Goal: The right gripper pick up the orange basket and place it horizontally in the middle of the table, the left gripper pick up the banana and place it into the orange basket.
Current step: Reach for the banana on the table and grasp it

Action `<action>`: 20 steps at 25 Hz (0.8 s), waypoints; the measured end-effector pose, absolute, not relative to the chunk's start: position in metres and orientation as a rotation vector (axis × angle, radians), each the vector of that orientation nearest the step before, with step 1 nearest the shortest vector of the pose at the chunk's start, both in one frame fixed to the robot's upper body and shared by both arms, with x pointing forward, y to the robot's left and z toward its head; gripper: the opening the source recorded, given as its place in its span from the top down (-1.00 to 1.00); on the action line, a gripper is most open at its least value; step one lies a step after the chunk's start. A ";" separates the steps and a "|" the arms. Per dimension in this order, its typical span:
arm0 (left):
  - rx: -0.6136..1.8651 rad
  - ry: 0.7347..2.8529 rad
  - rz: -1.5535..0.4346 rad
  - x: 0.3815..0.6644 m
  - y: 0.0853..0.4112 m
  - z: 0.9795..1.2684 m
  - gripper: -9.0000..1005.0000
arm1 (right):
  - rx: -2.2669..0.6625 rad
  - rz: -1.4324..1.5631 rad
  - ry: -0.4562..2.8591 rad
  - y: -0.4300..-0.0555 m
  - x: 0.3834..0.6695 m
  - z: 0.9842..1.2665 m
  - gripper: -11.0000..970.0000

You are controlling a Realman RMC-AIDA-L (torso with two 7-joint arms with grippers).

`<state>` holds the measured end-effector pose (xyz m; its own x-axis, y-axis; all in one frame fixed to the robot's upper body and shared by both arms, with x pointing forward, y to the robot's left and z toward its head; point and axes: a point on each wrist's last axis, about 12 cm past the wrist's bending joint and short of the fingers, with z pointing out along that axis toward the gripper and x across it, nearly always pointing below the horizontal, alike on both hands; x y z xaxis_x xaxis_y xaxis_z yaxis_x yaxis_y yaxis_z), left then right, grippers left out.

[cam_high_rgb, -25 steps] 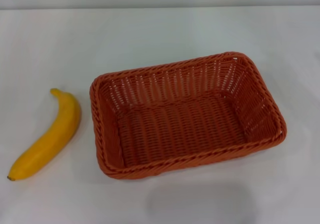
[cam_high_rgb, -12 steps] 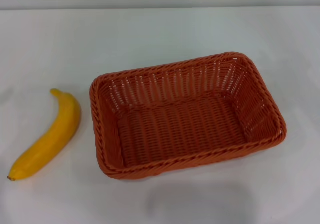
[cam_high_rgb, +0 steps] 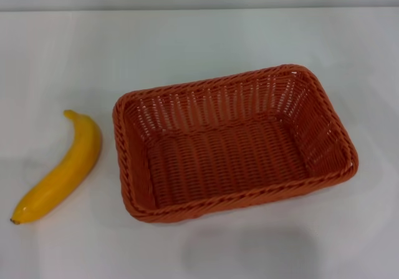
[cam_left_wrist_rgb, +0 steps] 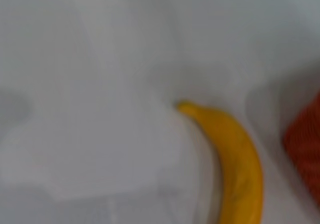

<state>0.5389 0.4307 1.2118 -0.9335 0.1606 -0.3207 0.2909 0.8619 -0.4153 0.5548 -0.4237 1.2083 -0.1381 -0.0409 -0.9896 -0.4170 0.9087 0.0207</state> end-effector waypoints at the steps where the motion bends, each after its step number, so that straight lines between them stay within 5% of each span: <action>1: 0.376 2.785 -0.653 0.544 0.424 1.208 -0.36 | -0.349 0.337 1.688 -0.424 0.554 1.208 -0.20; 20: 0.730 2.905 -0.546 0.589 0.310 1.156 -0.30 | -0.330 0.364 1.679 -0.423 0.553 1.198 -0.20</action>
<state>0.5893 0.3101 1.1562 -0.8807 0.4391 -0.1779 0.4737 0.8212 -0.3183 0.5534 -0.4227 1.1979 -0.1356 -0.0084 -0.9907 -0.4178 0.9072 0.0495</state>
